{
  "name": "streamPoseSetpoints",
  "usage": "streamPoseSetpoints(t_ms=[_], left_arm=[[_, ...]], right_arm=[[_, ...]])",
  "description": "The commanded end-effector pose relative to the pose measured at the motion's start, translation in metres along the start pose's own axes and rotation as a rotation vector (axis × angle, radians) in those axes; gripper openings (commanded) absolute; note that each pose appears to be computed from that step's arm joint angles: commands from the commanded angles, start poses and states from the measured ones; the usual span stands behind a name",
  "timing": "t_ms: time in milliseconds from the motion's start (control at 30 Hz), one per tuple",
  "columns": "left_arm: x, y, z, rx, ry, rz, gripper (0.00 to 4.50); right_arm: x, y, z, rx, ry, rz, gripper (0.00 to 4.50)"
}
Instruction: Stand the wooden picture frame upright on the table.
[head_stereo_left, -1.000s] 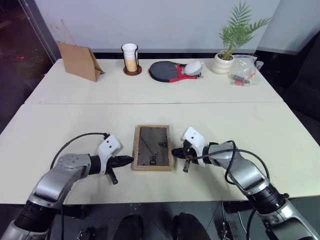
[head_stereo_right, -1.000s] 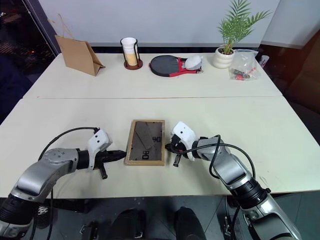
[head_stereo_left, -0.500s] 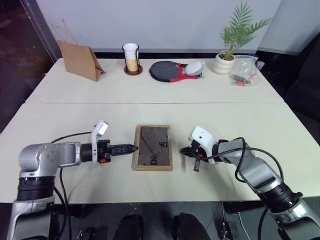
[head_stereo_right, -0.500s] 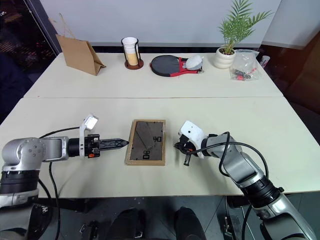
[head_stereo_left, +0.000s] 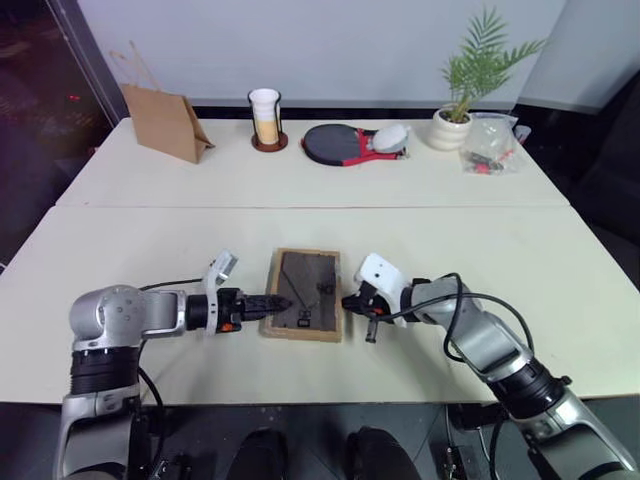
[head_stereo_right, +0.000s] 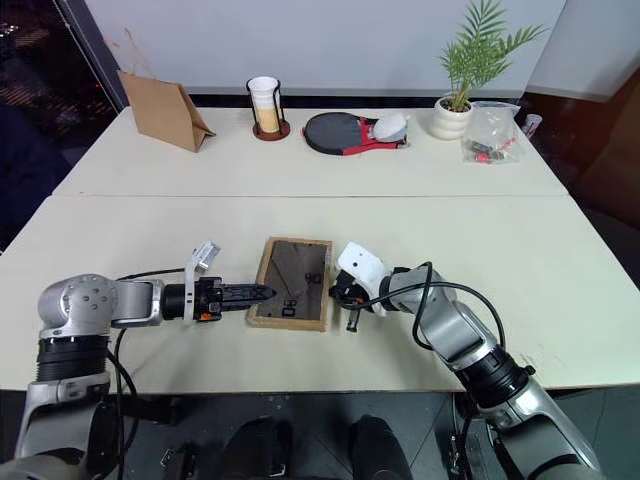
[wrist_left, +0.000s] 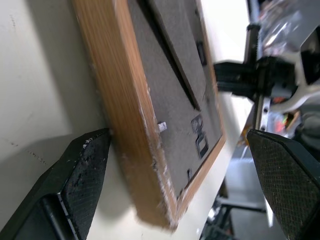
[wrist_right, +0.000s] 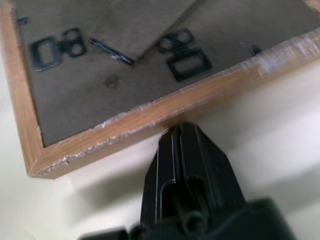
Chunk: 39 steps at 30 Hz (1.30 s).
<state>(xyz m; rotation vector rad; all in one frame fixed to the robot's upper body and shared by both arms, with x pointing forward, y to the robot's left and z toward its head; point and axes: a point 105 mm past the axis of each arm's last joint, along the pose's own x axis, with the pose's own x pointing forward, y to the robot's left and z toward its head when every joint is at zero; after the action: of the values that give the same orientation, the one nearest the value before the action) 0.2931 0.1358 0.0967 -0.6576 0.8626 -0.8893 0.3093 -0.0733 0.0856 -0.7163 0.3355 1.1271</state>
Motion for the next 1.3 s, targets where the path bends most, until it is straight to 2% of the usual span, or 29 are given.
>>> streamPoseSetpoints(t_ms=[33, 200, 233, 300, 433, 567, 733, 833, 967, 1033, 1100, 1167, 1300], left_arm=[[0.01, 0.01, -0.007, -0.037, 0.006, -0.005, 4.43], [0.014, 0.006, -0.007, -0.059, -0.008, -0.083, 4.43], [0.014, 0.003, -0.006, -0.068, -0.015, -0.106, 3.88], [0.012, -0.003, -0.005, -0.086, -0.031, -0.164, 3.08], [0.009, -0.014, -0.002, -0.126, -0.056, -0.259, 1.05], [0.006, -0.023, 0.005, -0.14, -0.098, -0.311, 1.07], [-0.006, -0.037, 0.027, -0.081, -0.198, -0.336, 1.07], [-0.01, -0.045, 0.032, -0.036, -0.233, -0.33, 1.07], [-0.007, -0.05, 0.033, -0.004, -0.266, -0.318, 1.07], [-0.005, -0.052, 0.034, -0.002, -0.274, -0.319, 1.07], [-0.003, -0.055, 0.033, 0.006, -0.277, -0.323, 1.07], [-0.001, -0.057, 0.031, 0.017, -0.273, -0.321, 1.07], [0.001, -0.062, 0.028, 0.038, -0.269, -0.325, 1.07]], right_arm=[[0.005, 0.013, 0.018, -0.019, -0.075, 0.076, 0.0], [0.003, 0.008, 0.014, -0.024, -0.055, 0.054, 0.0], [0.002, 0.007, 0.014, -0.026, -0.051, 0.049, 0.0], [-0.001, 0.005, 0.012, -0.027, -0.045, 0.039, 0.0], [-0.006, 0.0, 0.012, -0.033, -0.04, 0.021, 0.0], [-0.018, -0.012, 0.02, -0.033, -0.058, -0.027, 0.0], [-0.062, -0.045, 0.025, -0.073, -0.041, -0.16, 0.0], [-0.09, -0.07, 0.032, -0.078, -0.043, -0.257, 0.0], [-0.103, -0.089, 0.063, 0.022, -0.19, -0.288, 0.0], [-0.099, -0.087, 0.083, 0.055, -0.281, -0.237, 0.55], [-0.092, -0.078, 0.1, 0.056, -0.352, -0.151, 1.36], [-0.085, -0.071, 0.112, 0.077, -0.402, -0.081, 2.54], [-0.072, -0.07, 0.122, 0.121, -0.433, -0.023, 4.4]])
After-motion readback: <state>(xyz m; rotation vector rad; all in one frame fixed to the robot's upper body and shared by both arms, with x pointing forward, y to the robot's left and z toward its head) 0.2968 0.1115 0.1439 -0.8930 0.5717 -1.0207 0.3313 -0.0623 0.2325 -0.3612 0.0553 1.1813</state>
